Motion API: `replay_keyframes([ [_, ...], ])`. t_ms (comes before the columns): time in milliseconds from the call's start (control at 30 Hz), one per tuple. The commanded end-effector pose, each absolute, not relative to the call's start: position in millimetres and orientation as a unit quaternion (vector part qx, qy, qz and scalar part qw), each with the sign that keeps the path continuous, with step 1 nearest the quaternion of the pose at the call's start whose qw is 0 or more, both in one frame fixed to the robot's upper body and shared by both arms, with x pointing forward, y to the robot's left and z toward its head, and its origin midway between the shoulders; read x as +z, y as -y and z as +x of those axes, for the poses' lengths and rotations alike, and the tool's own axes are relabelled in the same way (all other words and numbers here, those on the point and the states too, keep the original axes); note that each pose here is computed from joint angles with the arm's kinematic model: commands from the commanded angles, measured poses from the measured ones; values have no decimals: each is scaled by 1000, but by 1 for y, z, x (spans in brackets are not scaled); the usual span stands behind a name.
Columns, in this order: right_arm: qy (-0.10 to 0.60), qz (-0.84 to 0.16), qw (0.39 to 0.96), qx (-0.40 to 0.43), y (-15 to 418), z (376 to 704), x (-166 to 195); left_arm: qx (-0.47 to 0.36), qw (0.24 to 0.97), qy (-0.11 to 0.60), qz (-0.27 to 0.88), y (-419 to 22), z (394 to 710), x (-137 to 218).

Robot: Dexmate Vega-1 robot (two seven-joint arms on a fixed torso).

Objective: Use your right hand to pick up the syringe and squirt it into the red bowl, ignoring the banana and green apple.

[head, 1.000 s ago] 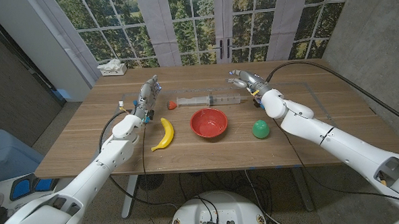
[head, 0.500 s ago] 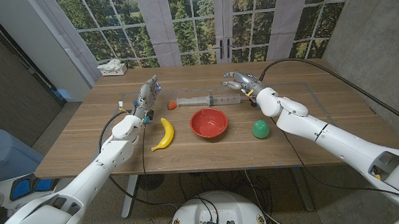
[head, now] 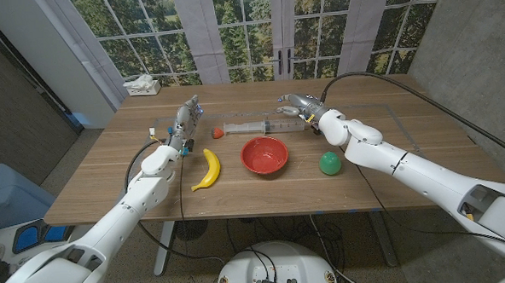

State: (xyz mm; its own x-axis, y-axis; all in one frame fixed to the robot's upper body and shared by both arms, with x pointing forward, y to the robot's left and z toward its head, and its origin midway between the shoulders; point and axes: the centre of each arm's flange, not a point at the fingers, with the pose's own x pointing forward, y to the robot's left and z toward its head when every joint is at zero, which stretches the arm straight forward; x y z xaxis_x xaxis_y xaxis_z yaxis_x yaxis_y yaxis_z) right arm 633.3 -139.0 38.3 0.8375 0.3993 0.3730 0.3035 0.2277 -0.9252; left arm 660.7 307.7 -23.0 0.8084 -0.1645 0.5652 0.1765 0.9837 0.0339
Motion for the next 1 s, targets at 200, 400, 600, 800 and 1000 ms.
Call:
replay_keyframes([
  [200,261,-659,703,49,126,643,32,-92,951,296,-16,-308,666,-24],
  [400,256,-673,693,48,123,645,29,-90,951,295,-17,-309,666,-25],
  [600,248,-683,684,58,120,647,25,-91,951,295,-15,-309,666,-25],
  [800,247,-691,677,56,117,648,23,-90,951,295,-16,-309,666,-25],
  [1000,248,-704,664,48,114,648,21,-89,951,294,-16,-309,665,-26],
])
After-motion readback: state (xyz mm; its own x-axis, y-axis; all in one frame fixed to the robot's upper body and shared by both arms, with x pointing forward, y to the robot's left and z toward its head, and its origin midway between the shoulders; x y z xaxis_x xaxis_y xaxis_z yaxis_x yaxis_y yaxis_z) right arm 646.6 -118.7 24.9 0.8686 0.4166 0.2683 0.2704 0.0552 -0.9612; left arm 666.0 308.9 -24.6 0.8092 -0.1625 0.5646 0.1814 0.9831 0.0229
